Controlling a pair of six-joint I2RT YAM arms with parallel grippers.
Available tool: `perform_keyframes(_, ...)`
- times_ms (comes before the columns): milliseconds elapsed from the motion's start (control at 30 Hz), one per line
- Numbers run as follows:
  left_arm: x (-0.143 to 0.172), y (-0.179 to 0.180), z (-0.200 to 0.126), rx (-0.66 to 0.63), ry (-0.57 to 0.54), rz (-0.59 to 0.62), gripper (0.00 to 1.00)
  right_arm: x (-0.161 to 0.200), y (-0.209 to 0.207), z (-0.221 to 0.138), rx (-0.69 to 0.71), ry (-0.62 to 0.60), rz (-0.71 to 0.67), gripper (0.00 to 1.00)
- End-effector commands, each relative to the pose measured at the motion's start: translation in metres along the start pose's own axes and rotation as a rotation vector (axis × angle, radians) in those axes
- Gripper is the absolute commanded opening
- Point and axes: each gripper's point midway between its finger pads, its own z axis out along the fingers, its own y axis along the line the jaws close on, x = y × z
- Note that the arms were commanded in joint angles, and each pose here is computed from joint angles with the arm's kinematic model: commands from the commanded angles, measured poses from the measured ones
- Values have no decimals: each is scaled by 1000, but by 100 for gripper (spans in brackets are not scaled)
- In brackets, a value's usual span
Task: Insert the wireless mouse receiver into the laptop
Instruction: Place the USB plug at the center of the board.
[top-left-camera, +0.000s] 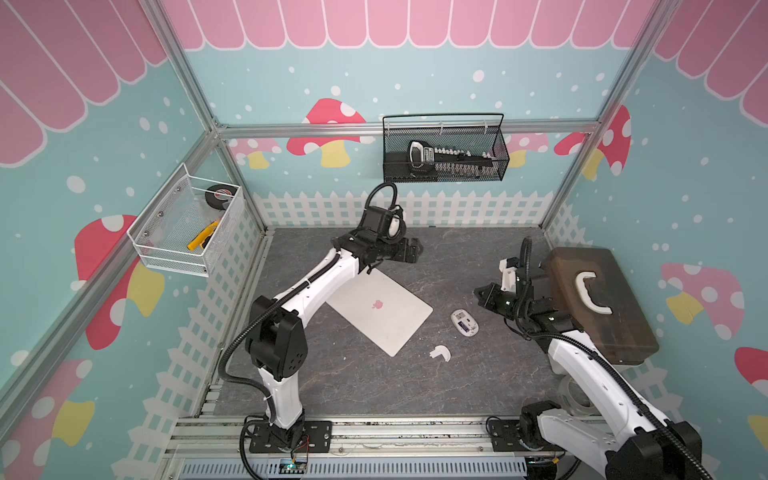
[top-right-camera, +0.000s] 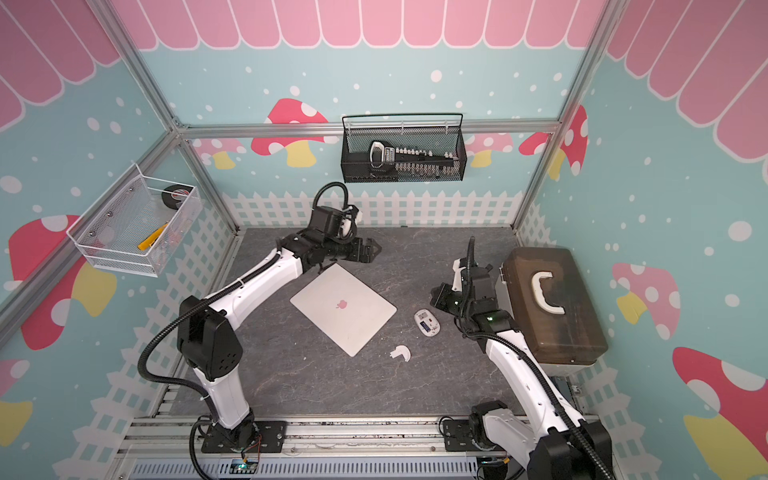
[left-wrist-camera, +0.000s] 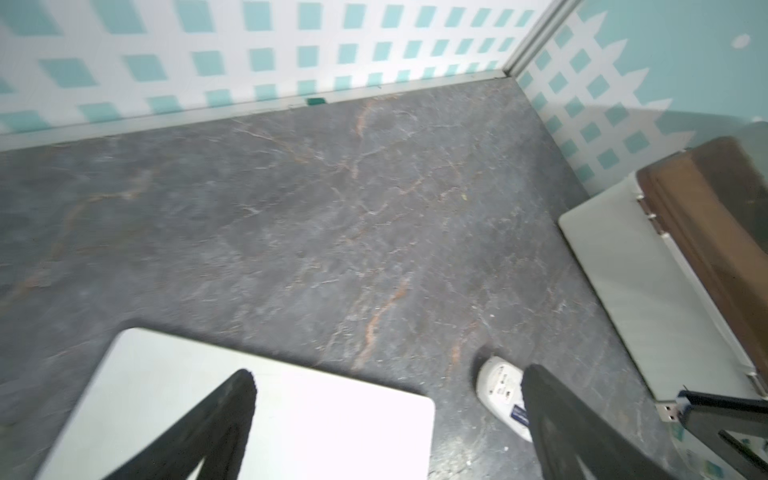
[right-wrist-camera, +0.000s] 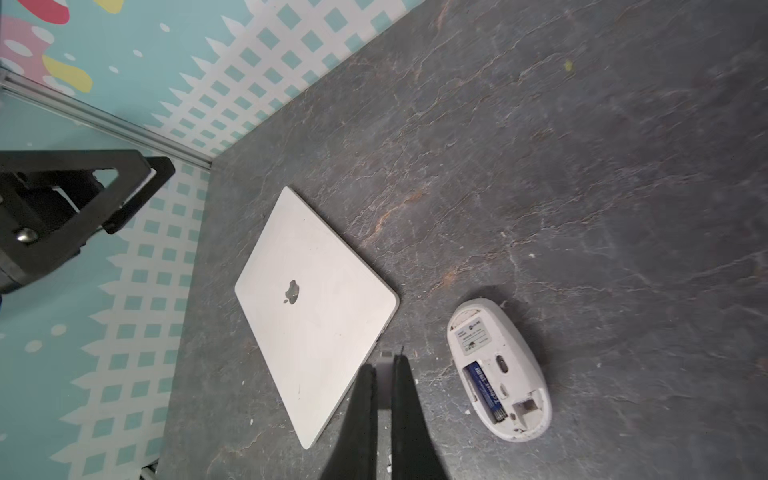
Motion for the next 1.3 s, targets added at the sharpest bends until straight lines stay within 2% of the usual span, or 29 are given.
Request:
perform_keyframes(0,47,99,3,-149,198,-80,99,29,12,15,-116,84,47,2)
perform_keyframes(67,64,147,6,-179,244,-169,98,43,14,23,-158,103,74,3)
perform_keyframes(133,81,180,11,-201,285,-216,96,55,13,29,-184,115,103,3)
perform_keyframes(267,105,208,21,-242,364,-226,96,73,21,40,-228,139,118,3)
perform_keyframes(500,115,217,31,-240,414,-263,96,101,17,64,-172,195,108,2)
perform_keyframes(733,108,215,30,-210,380,-334,95,117,-21,79,6,242,101,2)
perform_keyframes(1000,108,215,34,-201,373,-350,95,127,-28,100,35,309,82,3)
perform_keyframes(1100,114,215,36,-200,380,-357,95,127,-30,101,50,309,77,9)
perform_keyframes(1267,120,216,39,-201,383,-367,95,123,-37,95,106,302,42,32)
